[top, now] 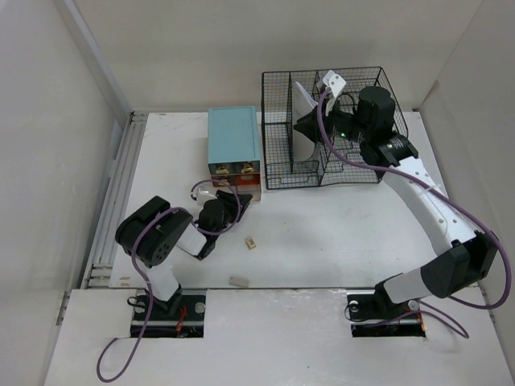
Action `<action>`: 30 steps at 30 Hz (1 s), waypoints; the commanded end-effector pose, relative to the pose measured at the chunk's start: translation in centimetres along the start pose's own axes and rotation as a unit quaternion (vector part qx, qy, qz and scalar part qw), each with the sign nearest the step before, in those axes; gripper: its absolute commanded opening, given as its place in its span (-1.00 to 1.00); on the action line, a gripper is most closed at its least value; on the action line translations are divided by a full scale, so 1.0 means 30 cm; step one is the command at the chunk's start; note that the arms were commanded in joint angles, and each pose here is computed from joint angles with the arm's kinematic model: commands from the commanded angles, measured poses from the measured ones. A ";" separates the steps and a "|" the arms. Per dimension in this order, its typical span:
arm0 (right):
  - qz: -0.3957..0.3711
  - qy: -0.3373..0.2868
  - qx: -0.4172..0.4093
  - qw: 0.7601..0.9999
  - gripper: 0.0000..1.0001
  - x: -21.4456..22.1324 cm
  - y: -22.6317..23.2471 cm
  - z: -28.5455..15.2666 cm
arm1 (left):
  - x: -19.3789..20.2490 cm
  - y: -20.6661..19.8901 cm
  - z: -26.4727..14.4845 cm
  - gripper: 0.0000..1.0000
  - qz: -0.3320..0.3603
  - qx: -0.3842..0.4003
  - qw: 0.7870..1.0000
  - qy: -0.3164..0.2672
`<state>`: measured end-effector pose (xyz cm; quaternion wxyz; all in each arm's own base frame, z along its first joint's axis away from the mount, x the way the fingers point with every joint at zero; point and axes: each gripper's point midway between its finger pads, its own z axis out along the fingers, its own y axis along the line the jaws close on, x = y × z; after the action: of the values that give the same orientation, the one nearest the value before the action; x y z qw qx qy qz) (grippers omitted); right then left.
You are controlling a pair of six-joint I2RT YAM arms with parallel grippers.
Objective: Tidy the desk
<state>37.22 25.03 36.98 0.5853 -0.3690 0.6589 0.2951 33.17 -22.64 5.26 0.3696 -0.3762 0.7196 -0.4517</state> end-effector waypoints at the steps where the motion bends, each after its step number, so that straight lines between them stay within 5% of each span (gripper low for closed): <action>1: -0.019 -0.037 -0.008 0.999 -0.46 -0.083 0.022 -0.034 | 0.029 -0.040 -0.066 -0.56 0.006 0.023 1.000 0.010; 3: -0.022 -0.040 -0.008 0.999 -0.46 -0.090 0.020 -0.034 | 0.022 -0.026 -0.084 -0.51 0.007 0.015 1.000 0.006; 9: -0.012 -0.035 -0.026 0.999 -0.41 -0.066 0.037 -0.023 | 0.014 -0.026 -0.124 0.55 0.035 0.011 0.999 0.002; 12: -0.017 -0.033 -0.044 0.998 -0.29 -0.057 0.052 -0.015 | 0.007 -0.050 -0.137 0.81 0.056 0.013 0.998 0.001; 14: -0.030 -0.015 -0.060 0.998 -0.13 -0.014 0.061 -0.008 | 0.006 -0.089 -0.144 0.81 0.074 0.026 0.997 -0.001; 15: -0.040 -0.009 -0.080 0.996 -0.09 -0.001 0.075 -0.002 | 0.003 -0.133 -0.158 0.75 0.073 0.037 0.997 -0.005; 20: -0.137 0.084 -0.226 0.961 -0.09 0.207 0.222 0.002 | -0.020 -0.269 -0.243 -0.52 0.136 0.071 0.988 -0.023; 21: -0.202 0.088 -0.241 0.945 -0.09 0.215 0.227 0.016 | -0.017 -0.246 -0.258 -0.95 0.162 0.049 0.985 -0.018; 24: -0.254 0.163 -0.306 0.903 -0.09 0.403 0.310 0.038 | -0.048 -0.345 -0.342 -1.00 0.222 0.075 0.971 -0.042; 30: -0.332 0.217 -0.333 0.855 0.14 0.598 0.425 0.084 | 0.005 -0.185 -0.478 -0.99 0.268 0.032 0.963 0.002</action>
<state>27.98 31.75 18.99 0.3384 -0.7416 0.5239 0.2472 23.91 -20.67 20.48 0.5123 -0.1872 0.7180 -0.4325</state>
